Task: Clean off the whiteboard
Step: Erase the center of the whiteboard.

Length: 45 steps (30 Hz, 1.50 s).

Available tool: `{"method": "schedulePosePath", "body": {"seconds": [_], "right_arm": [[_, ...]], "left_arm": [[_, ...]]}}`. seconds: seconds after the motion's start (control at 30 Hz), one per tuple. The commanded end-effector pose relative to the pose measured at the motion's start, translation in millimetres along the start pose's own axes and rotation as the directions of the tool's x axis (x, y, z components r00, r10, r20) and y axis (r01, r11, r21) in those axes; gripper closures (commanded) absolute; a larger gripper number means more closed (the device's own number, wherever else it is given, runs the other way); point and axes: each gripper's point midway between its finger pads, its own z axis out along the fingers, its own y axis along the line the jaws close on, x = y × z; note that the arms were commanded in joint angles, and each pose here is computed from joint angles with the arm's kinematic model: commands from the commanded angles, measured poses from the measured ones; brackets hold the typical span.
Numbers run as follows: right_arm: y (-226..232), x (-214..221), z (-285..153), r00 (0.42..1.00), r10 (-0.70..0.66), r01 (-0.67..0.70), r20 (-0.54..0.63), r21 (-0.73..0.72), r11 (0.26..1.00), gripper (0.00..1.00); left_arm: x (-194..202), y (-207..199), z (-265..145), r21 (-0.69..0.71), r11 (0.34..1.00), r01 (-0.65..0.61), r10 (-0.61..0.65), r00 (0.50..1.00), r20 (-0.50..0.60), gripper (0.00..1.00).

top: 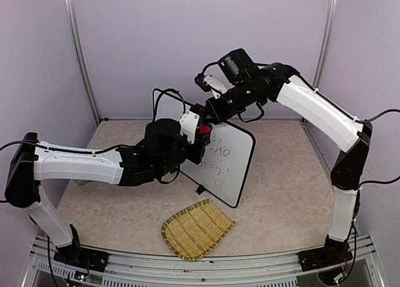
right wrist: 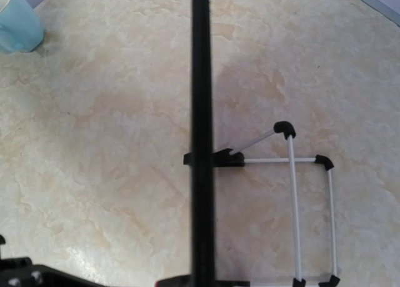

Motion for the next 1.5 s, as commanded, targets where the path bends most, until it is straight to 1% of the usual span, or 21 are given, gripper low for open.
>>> {"method": "schedulePosePath", "body": {"seconds": [0.0,0.13,0.33,0.53,0.67,0.73,0.83,1.03,1.17,1.27,1.47], "right_arm": [[35.0,14.5,5.5,0.998,-0.029,0.023,-0.047,-0.122,0.992,1.00],[35.6,15.1,5.5,0.998,-0.029,0.022,-0.050,-0.125,0.992,1.00],[33.3,14.9,5.2,0.998,-0.028,0.022,-0.051,-0.117,0.993,1.00],[33.6,13.9,4.1,0.998,-0.028,0.022,-0.047,-0.117,0.993,1.00],[32.8,14.5,5.1,0.998,-0.025,0.019,-0.050,-0.117,0.993,1.00],[32.1,14.2,4.6,0.998,-0.026,0.020,-0.049,-0.114,0.993,1.00],[31.5,14.6,5.0,0.998,-0.025,0.019,-0.051,-0.112,0.993,1.00],[31.9,14.0,4.9,0.999,-0.025,0.019,-0.048,-0.114,0.993,1.00],[31.0,14.6,6.2,0.998,-0.024,0.018,-0.051,-0.113,0.993,1.00],[31.1,14.0,5.8,0.998,-0.023,0.018,-0.050,-0.114,0.993,1.00],[31.2,14.3,6.9,0.998,-0.023,0.017,-0.051,-0.116,0.993,1.00]], "left_arm": [[-24.9,-18.6,0.5,0.074,0.997,0.024,-0.032,0.995,0.097,0.83],[-9.2,-35.6,2.0,0.118,0.993,-0.001,-0.008,0.997,0.074,0.83],[-0.3,-49.3,-1.7,0.174,0.985,-0.009,-0.003,0.998,0.067,0.83],[8.3,-53.3,-2.1,0.178,0.984,-0.024,0.017,0.999,0.043,0.83],[13.8,-30.0,2.9,0.047,0.999,-0.012,0.012,1.000,0.013,0.83],[15.6,-15.2,4.7,-0.003,1.000,0.010,-0.010,1.000,-0.002,0.83],[19.6,6.0,6.3,-0.055,0.997,0.048,-0.049,0.999,-0.013,0.83],[33.8,25.9,10.2,-0.111,0.993,0.045,-0.050,0.998,-0.040,0.83],[36.8,27.0,13.0,-0.108,0.993,0.048,-0.053,0.998,-0.043,0.83],[35.8,19.9,14.3,-0.079,0.996,0.047,-0.050,0.998,-0.042,0.84],[20.0,-16.2,6.7,0.042,0.999,0.002,-0.003,1.000,0.007,0.83]]}}
